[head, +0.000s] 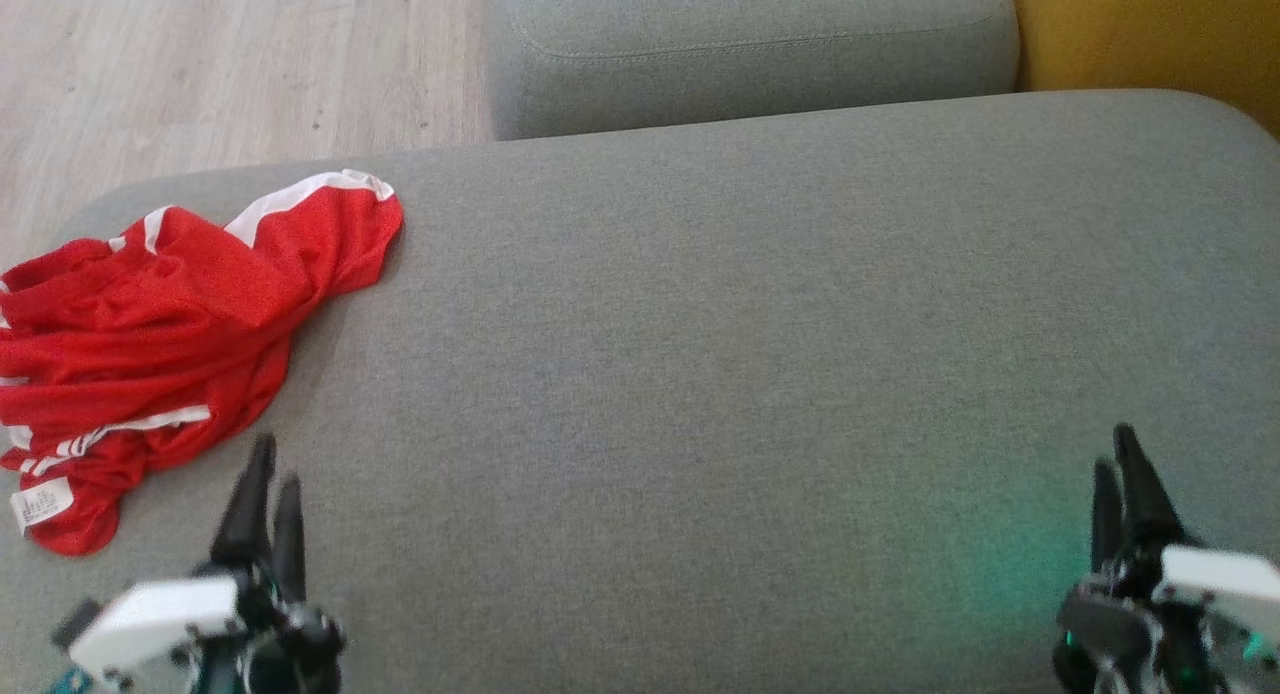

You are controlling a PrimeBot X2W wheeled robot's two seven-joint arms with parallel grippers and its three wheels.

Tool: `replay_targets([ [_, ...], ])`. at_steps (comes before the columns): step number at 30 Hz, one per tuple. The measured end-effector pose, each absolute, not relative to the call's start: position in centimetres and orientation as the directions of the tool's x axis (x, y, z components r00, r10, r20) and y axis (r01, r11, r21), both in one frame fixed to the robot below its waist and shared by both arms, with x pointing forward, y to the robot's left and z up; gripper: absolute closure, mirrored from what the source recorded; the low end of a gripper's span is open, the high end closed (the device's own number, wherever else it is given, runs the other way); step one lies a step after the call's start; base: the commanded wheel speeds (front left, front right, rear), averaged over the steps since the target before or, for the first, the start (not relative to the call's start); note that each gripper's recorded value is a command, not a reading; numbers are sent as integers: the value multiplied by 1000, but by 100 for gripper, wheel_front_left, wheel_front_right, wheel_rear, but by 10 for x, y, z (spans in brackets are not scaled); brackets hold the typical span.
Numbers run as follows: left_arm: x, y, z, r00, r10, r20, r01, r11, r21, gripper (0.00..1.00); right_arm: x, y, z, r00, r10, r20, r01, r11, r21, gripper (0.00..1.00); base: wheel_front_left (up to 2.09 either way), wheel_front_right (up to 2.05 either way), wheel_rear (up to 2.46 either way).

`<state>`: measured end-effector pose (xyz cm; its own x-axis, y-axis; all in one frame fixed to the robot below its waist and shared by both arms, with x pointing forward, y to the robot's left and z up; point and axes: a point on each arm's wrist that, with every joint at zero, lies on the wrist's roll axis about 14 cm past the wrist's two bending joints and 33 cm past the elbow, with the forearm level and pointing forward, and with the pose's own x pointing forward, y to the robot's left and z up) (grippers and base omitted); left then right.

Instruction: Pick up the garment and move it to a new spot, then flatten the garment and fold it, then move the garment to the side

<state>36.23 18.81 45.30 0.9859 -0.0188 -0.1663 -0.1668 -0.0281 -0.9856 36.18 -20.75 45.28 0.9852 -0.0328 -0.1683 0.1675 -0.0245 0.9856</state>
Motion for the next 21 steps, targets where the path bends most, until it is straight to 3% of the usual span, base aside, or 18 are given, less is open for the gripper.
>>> replay_targets([
  [4,345,187,429,971,-17,-240,-240,-36,-970,0,346,-206,432,972,-32,-233,232,-30,972,0,0,0,0],
  [10,348,187,435,975,-6,-222,-222,-1,-975,0,348,-200,433,973,-23,-230,230,8,973,0,0,0,0],
  [21,353,185,450,982,-6,-187,-183,175,-967,0,350,-188,438,975,8,-222,216,208,954,0,0,0,0],
])
